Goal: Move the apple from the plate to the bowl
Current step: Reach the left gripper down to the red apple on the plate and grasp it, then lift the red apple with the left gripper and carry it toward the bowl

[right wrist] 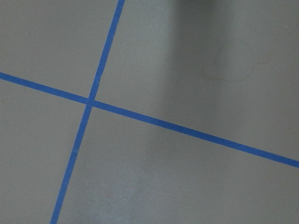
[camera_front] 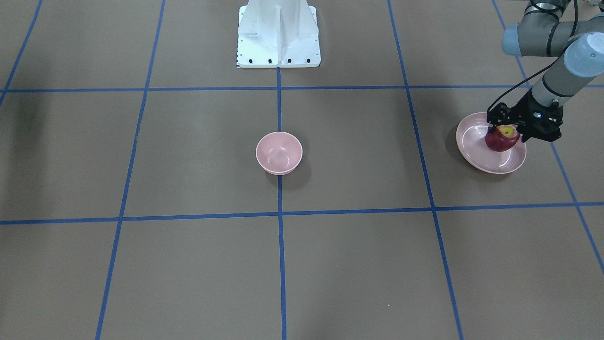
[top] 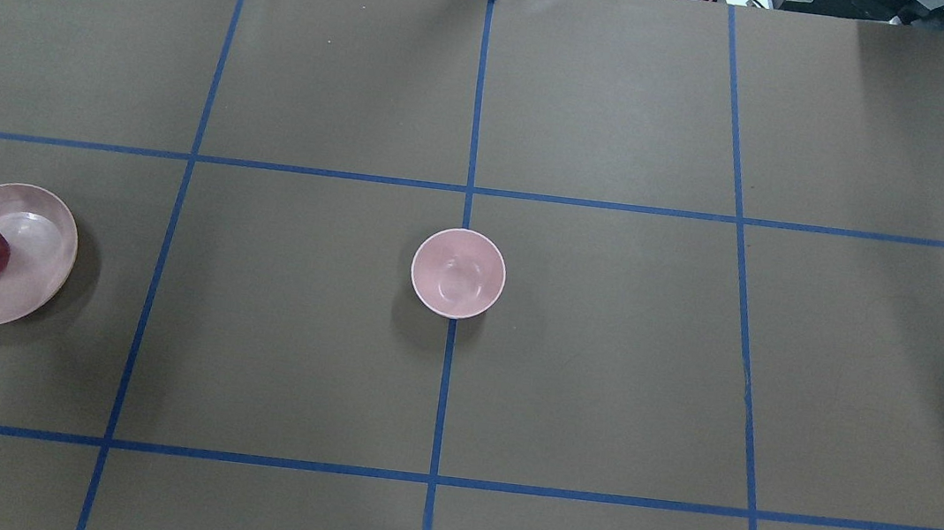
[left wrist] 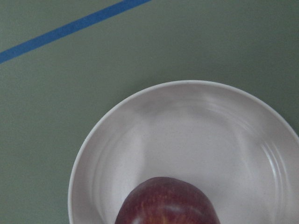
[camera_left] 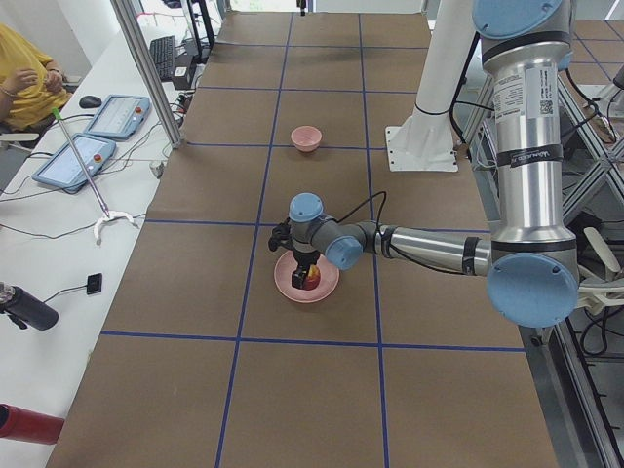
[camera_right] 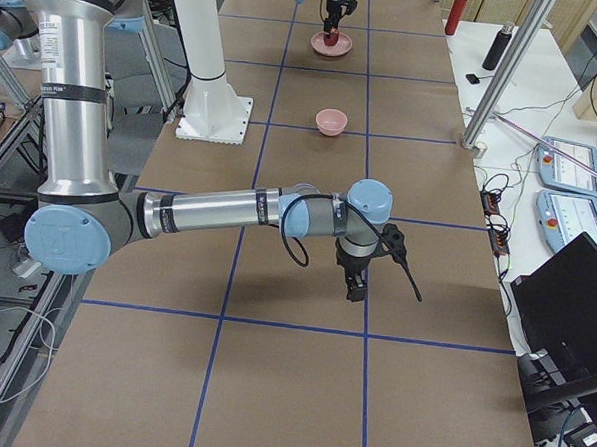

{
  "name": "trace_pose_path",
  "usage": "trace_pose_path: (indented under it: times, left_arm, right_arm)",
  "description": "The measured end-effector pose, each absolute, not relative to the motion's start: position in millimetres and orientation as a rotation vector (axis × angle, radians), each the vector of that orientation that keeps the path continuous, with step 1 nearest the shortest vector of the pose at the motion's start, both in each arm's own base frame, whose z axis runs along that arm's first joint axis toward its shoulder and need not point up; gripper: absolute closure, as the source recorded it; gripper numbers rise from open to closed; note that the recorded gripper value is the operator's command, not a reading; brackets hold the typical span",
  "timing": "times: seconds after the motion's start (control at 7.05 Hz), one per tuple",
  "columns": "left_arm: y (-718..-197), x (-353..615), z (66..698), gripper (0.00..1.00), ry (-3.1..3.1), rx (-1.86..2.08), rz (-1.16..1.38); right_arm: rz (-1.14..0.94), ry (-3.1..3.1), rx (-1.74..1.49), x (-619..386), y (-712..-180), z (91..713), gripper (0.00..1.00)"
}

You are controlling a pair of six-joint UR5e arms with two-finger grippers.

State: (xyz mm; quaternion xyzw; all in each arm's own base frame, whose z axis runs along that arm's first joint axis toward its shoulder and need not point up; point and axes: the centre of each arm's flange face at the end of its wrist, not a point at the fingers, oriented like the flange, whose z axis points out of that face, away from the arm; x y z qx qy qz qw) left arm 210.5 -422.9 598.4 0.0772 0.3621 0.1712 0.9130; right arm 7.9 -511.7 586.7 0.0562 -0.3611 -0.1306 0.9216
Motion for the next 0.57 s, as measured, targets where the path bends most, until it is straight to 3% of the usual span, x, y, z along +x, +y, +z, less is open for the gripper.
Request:
trace_pose_path:
  times: [0.43, 0.57]
  left_arm:
    - [-421.4, 221.2, 608.3, 0.06, 0.751, 0.151, 0.372]
    - [-420.1, 224.3, 608.7, 0.3, 0.753, 0.151, 0.379]
  right_arm:
    - [-0.269, -0.742, 0.115, 7.4, -511.7, 586.7, 0.0]
    - [-0.269, -0.741, 0.114, 7.3, -511.7, 587.0, 0.0]
